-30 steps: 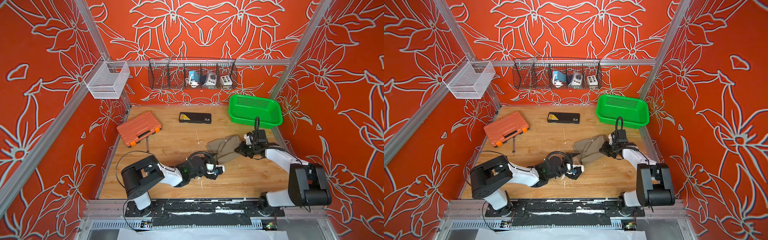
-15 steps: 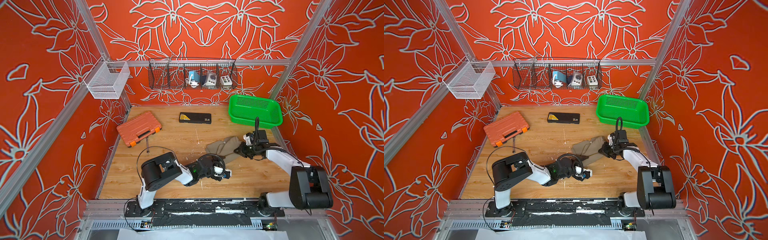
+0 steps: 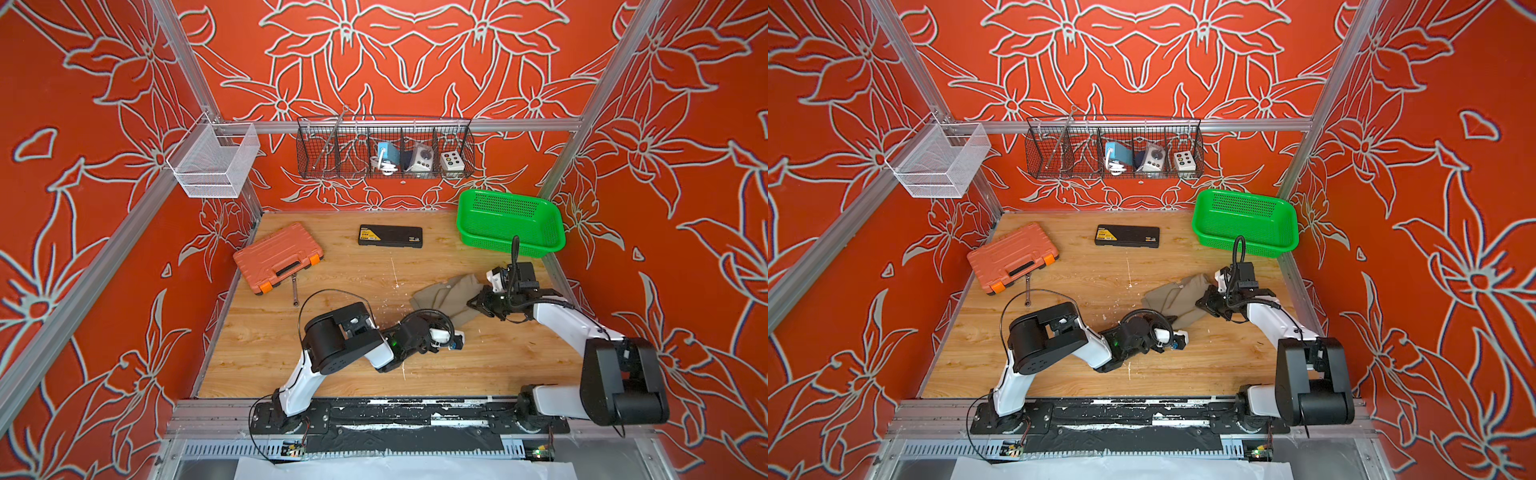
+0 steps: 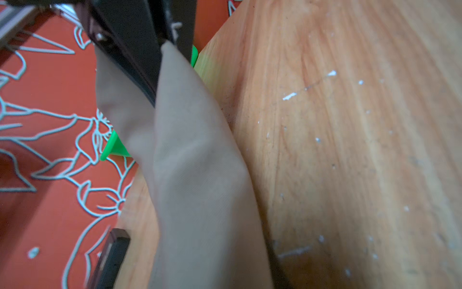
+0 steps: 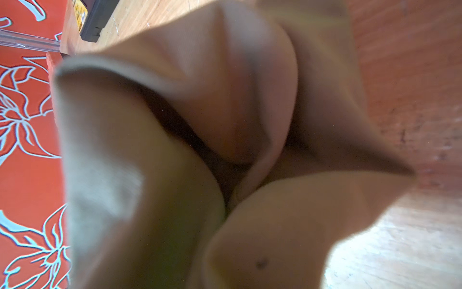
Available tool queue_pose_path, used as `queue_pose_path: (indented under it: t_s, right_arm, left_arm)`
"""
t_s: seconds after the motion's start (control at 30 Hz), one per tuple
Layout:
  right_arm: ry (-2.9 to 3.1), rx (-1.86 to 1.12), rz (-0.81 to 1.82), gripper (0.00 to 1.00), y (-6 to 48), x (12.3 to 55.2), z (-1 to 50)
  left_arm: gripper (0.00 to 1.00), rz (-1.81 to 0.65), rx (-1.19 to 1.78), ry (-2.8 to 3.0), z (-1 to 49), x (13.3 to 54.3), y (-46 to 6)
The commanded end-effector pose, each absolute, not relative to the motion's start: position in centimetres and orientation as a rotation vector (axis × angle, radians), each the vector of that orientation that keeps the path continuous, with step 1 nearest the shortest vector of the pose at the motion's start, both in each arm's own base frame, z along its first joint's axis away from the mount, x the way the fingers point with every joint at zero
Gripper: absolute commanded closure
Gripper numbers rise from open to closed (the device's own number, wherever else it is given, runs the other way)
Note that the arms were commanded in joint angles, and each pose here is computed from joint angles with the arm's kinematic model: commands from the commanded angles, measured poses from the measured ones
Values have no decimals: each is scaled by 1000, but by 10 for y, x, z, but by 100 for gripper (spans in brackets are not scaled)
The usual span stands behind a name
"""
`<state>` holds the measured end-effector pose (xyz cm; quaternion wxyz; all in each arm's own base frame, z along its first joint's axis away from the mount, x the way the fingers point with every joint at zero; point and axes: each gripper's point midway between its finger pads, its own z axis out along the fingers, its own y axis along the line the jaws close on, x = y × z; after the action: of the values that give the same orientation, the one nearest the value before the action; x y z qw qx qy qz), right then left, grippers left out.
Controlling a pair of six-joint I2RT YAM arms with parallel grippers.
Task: Roll up the skirts
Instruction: Roll the skirt at the center of the board.
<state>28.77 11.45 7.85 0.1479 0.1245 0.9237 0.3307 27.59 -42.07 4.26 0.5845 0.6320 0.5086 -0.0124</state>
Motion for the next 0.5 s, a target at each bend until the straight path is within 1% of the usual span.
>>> queue_pose_path:
  t_s: [0.0, 0.03, 0.1, 0.23, 0.3, 0.4, 0.47]
  right_arm:
    - [2633, 347, 992, 100, 117, 283, 87]
    - [2632, 350, 994, 100, 117, 283, 87]
    - [2626, 343, 998, 100, 117, 283, 89]
    - [2613, 345, 991, 80, 115, 283, 91]
    - [2604, 349, 990, 74, 113, 284, 93]
    - [2584, 353, 995, 65, 112, 286, 98]
    - [2571, 356, 1003, 63, 112, 288, 102]
  left_arm:
    - [96, -104, 1471, 1205, 53, 270, -430]
    - [100, -134, 1473, 1235, 54, 270, -433]
    - [100, -203, 1468, 1313, 54, 270, -438]
    - [100, -401, 1453, 1483, 57, 266, -450]
    - [100, -582, 1448, 1568, 63, 260, -456]
    - [100, -782, 1445, 1714, 59, 257, -460]
    - [100, -940, 1447, 1842, 53, 255, -460]
